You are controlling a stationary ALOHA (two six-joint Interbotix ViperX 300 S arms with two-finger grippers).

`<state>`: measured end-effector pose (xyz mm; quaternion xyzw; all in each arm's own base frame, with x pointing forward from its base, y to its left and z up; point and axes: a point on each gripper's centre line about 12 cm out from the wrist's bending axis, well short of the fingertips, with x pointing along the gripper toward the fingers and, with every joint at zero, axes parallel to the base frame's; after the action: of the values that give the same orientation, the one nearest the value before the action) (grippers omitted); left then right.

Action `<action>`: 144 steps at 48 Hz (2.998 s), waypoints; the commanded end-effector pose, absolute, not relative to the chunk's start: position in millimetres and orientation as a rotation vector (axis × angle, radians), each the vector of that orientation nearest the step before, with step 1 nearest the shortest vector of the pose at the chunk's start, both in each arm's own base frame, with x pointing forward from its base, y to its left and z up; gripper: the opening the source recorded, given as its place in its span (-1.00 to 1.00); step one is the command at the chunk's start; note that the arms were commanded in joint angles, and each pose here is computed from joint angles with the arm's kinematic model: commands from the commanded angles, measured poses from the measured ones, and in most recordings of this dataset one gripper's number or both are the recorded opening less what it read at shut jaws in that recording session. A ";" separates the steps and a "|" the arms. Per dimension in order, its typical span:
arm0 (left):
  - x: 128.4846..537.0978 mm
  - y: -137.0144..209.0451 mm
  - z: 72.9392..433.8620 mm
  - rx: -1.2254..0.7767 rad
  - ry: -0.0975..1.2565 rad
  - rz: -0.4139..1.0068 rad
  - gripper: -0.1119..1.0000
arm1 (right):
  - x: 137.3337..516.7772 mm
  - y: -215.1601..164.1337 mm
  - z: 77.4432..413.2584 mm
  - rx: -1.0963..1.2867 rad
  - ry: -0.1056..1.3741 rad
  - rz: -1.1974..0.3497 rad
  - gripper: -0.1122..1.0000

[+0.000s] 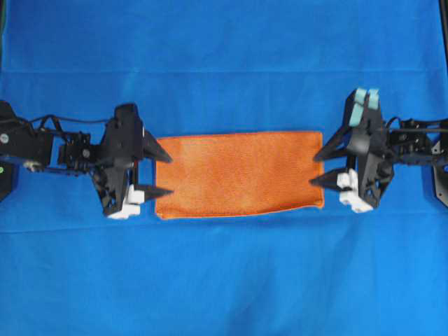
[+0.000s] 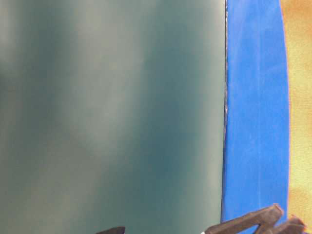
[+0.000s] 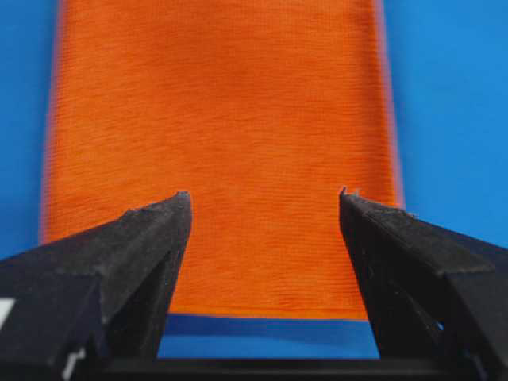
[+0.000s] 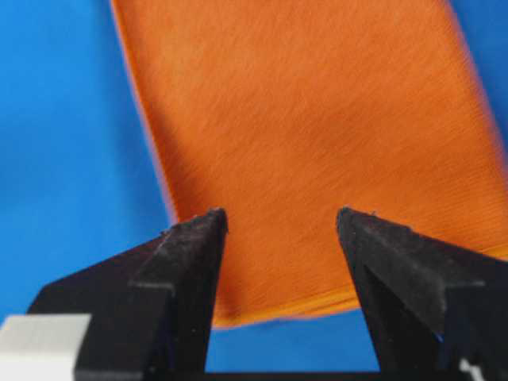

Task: Fold the orange towel.
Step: 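Open both grippers and move them to the folded edge corners, then grasp the folded towel's left and right corners with both grippers, then lift the towel and swing it to a vertical orientation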

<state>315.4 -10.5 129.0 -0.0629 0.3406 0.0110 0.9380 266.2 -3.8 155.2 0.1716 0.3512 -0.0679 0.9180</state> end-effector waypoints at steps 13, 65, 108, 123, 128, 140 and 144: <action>320.9 21.0 135.4 -0.095 0.715 0.092 0.42 | 264.9 -45.5 155.4 0.318 0.716 -0.253 0.31; 320.5 49.6 92.6 -0.108 0.902 0.162 -0.62 | 274.2 -59.7 102.7 0.285 0.886 -0.289 -0.74; 307.9 49.0 192.5 -0.138 0.819 0.174 -0.75 | 256.2 -48.3 201.2 0.285 0.662 -0.230 -0.74; 299.0 47.1 197.4 -0.165 0.797 0.184 -0.75 | 251.6 -43.7 211.2 0.280 0.621 -0.214 -0.74; 301.4 43.3 199.5 -0.169 0.782 0.175 -0.75 | 253.0 -44.9 212.3 0.277 0.604 -0.218 -0.74; 322.0 8.0 216.8 -0.126 0.619 0.060 -0.75 | 257.5 -69.0 215.2 0.278 0.551 -0.300 -0.74; 330.6 -8.3 222.5 -0.103 0.562 0.006 -0.75 | 257.9 -86.9 214.7 0.276 0.546 -0.358 -0.74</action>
<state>319.3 5.5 206.5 -0.0601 0.3163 0.0261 0.9464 253.3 -72.8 203.8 0.1378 0.2888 -0.1554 0.9346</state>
